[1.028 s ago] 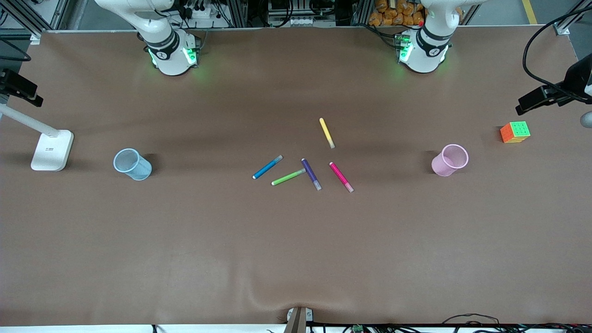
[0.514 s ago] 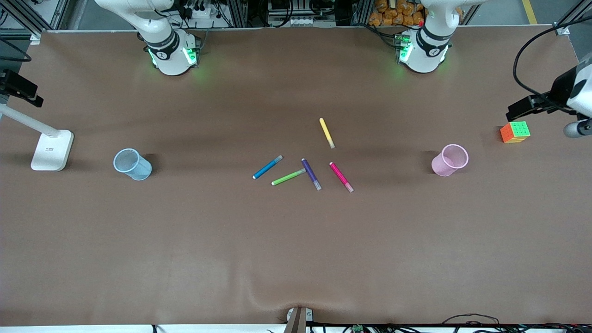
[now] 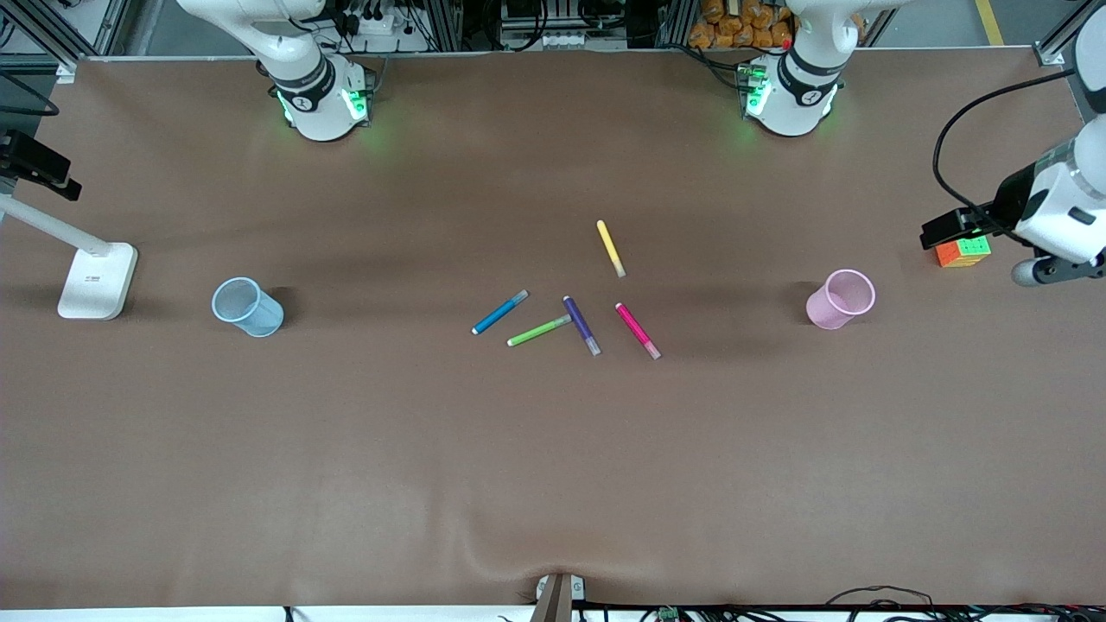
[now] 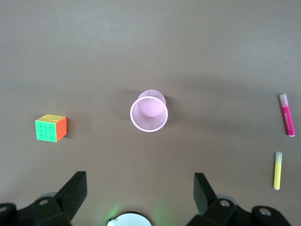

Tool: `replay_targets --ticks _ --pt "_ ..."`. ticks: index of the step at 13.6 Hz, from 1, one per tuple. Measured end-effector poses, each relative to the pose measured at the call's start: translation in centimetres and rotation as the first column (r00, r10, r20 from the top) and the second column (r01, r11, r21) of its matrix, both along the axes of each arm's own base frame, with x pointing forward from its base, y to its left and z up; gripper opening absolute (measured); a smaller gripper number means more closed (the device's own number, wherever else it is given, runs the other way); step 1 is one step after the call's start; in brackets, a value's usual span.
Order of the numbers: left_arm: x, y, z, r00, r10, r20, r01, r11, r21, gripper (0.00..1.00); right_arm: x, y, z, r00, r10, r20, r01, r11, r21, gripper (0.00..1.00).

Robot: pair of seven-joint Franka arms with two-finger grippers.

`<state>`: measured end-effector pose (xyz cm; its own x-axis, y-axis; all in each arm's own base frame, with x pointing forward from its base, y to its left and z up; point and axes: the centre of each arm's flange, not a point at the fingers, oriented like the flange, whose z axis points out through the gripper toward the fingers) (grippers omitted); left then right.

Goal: Place pink and blue markers in matching cups

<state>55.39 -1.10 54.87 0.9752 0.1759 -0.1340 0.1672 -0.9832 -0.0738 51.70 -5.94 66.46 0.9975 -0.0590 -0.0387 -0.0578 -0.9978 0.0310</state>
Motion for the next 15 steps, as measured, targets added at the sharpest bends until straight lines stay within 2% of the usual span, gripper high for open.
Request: replay_targets --ticks 15 --pt "1.3 -0.9 -2.3 1.000 -0.012 -0.012 0.012 1.000 -0.007 1.00 0.2 -0.1 -0.4 1.000 -0.001 -0.010 0.001 1.000 0.000 1.00"
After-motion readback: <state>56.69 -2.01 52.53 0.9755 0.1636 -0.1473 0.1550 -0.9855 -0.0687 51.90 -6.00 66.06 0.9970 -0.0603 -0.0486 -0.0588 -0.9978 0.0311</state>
